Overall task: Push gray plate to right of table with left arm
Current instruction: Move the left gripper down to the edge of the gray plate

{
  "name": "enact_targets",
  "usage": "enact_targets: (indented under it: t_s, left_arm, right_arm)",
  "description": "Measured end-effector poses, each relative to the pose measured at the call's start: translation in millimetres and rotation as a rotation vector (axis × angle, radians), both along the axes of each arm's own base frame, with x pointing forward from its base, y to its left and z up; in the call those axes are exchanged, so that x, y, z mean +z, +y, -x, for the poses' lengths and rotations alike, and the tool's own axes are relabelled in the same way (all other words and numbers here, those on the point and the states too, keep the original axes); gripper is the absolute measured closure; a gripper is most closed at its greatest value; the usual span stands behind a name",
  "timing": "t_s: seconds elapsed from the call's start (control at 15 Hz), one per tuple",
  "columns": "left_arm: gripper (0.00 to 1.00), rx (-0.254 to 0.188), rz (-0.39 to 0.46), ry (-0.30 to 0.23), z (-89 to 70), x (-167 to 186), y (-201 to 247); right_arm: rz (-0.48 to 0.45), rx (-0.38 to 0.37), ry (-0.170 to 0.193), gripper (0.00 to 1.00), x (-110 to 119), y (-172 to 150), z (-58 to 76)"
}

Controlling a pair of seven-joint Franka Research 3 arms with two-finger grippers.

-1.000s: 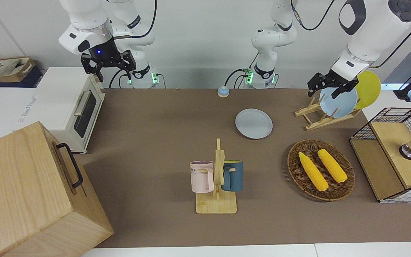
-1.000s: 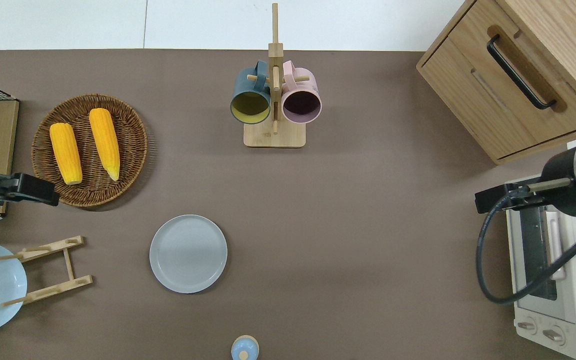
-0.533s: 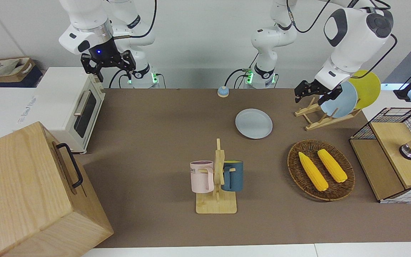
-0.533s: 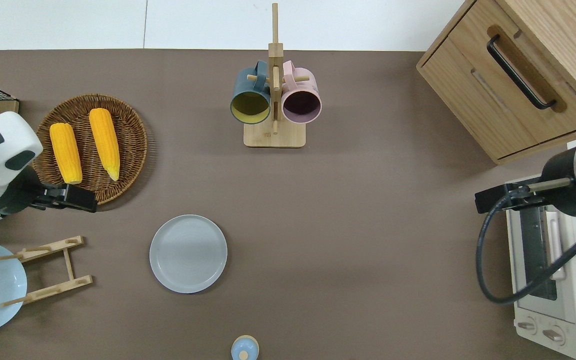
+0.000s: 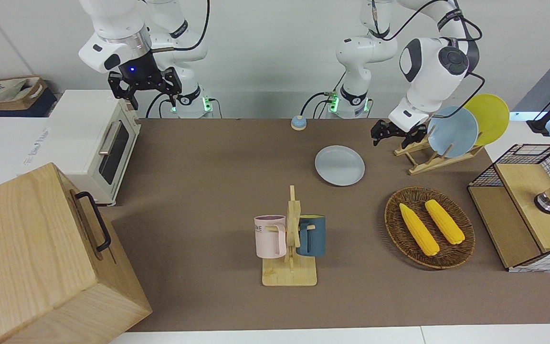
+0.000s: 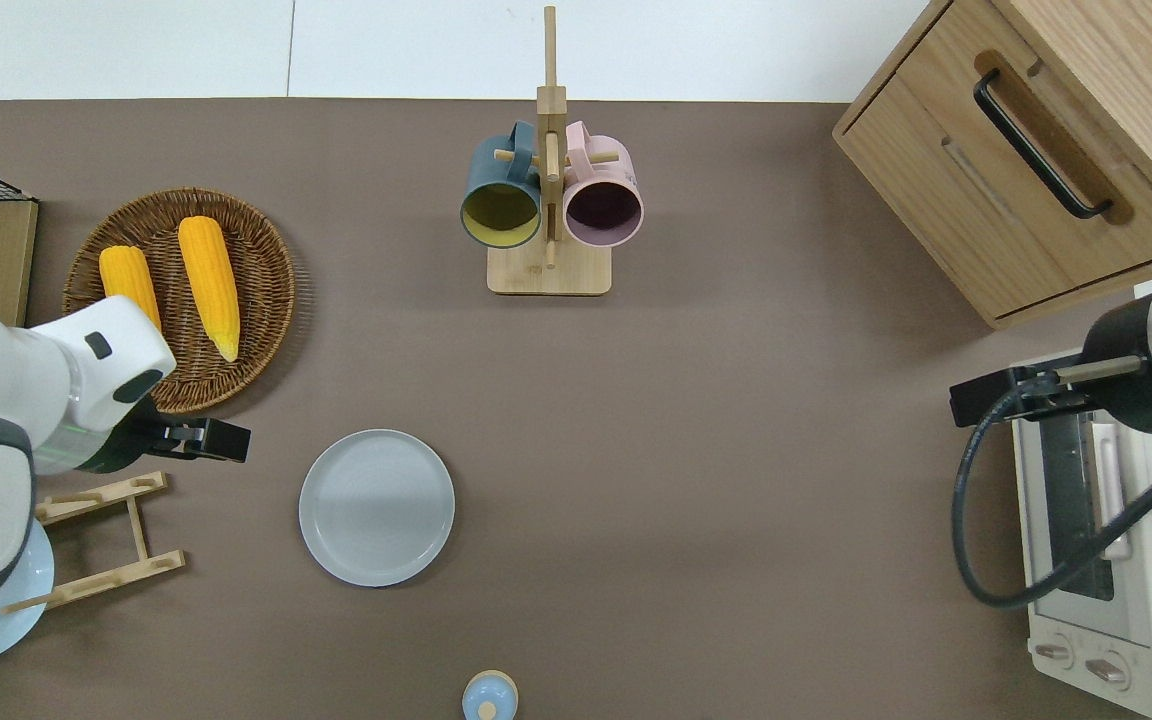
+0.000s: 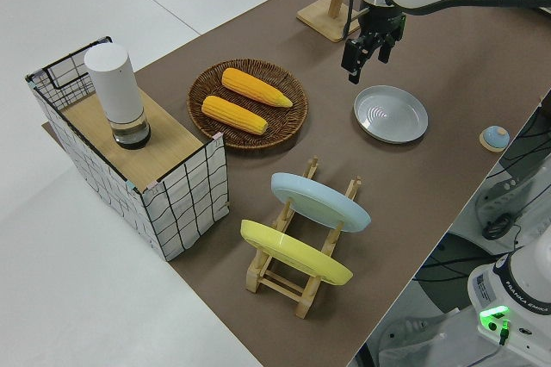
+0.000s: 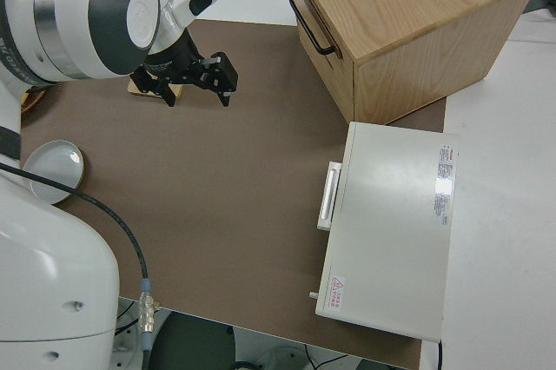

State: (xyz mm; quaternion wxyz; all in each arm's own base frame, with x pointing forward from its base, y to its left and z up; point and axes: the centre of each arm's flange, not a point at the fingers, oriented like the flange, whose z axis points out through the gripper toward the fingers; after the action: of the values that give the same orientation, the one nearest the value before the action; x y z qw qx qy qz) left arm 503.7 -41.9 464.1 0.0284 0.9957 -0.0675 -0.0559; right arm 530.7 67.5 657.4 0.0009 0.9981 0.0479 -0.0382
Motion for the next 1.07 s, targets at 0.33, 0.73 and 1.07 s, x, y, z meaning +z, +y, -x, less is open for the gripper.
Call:
enact_targets:
  t_s: [0.33,0.73,1.07]
  left_arm:
    - [0.0,0.026,0.013,0.008,13.2,-45,3]
    - [0.0,0.177,-0.005,-0.025,35.7,-87,-11]
    - [0.0,0.208,-0.017,-0.052,57.1,-122,-25]
  right_arm:
    - [0.0,0.0,0.0,0.01,0,0,0.0]
    - [0.0,0.0,0.0,0.01,0,0,0.0]
    - [0.0,0.0,0.0,0.01,0,0,0.0]
